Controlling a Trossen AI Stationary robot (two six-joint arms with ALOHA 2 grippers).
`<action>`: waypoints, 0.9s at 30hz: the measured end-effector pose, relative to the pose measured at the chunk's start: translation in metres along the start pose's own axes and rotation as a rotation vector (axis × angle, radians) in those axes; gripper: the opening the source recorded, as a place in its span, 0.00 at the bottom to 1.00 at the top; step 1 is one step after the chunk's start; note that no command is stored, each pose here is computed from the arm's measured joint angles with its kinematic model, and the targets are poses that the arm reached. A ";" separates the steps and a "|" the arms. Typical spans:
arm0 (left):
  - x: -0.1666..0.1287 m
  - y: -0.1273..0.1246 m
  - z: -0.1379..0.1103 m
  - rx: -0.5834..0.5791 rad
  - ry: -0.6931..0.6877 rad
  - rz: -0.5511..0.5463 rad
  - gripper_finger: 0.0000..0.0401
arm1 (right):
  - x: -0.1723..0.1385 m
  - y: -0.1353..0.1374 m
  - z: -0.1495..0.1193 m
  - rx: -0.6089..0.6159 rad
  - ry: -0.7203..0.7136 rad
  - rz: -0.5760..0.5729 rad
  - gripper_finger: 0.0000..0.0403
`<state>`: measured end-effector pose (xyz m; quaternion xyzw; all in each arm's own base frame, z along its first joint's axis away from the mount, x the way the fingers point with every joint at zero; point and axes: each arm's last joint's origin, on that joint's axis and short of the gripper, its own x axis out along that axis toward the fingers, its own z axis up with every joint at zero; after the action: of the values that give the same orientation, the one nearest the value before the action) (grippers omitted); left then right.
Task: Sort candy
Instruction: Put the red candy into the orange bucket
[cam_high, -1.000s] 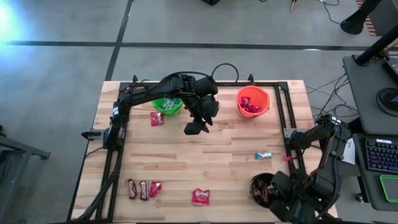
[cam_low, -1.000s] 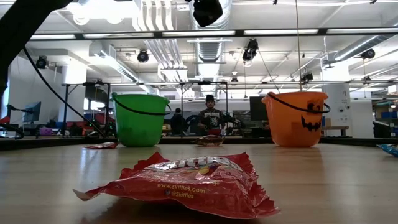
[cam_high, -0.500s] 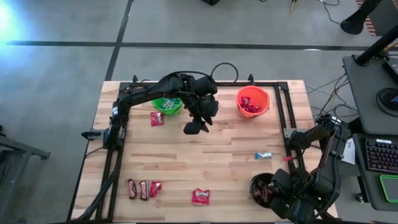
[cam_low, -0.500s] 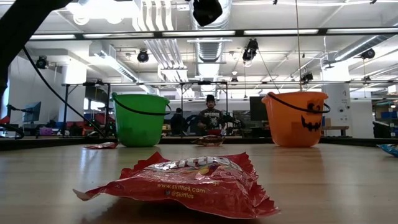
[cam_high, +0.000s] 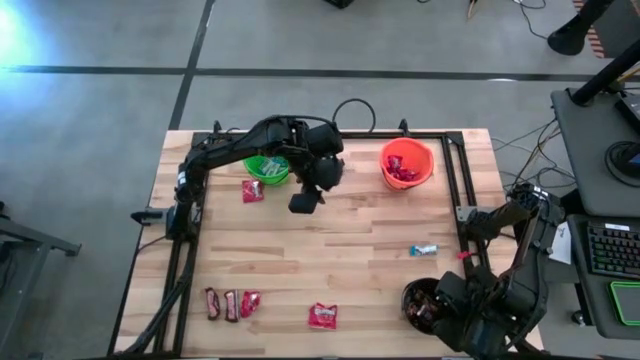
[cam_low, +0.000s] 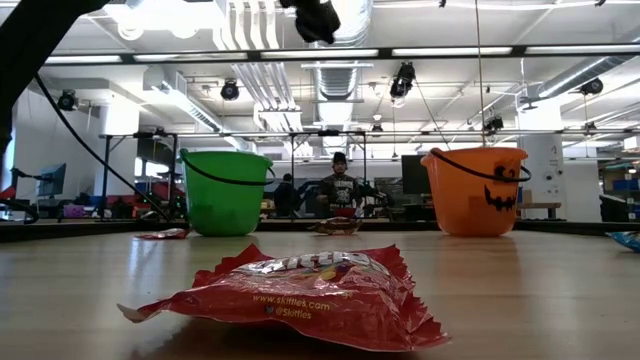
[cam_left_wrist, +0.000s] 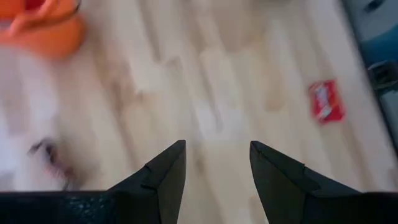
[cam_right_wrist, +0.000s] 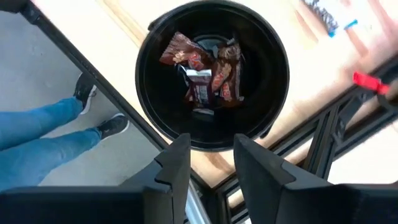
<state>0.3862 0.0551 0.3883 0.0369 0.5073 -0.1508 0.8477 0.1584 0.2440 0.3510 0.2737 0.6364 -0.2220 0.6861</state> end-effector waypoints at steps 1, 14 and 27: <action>-0.001 0.000 -0.003 -0.003 0.029 0.019 0.40 | 0.000 0.000 0.001 -0.007 -0.009 0.000 0.28; -0.006 0.001 -0.012 -0.033 0.107 0.033 0.38 | 0.001 0.002 0.050 -0.101 -0.224 -0.018 0.17; -0.078 -0.019 -0.031 -0.043 -0.043 0.108 0.38 | -0.001 -0.003 0.108 -0.273 -0.285 -0.056 0.19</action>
<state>0.3202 0.0604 0.4431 0.0425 0.4892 -0.0946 0.8660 0.2376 0.1700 0.3560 0.1259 0.5646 -0.1890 0.7935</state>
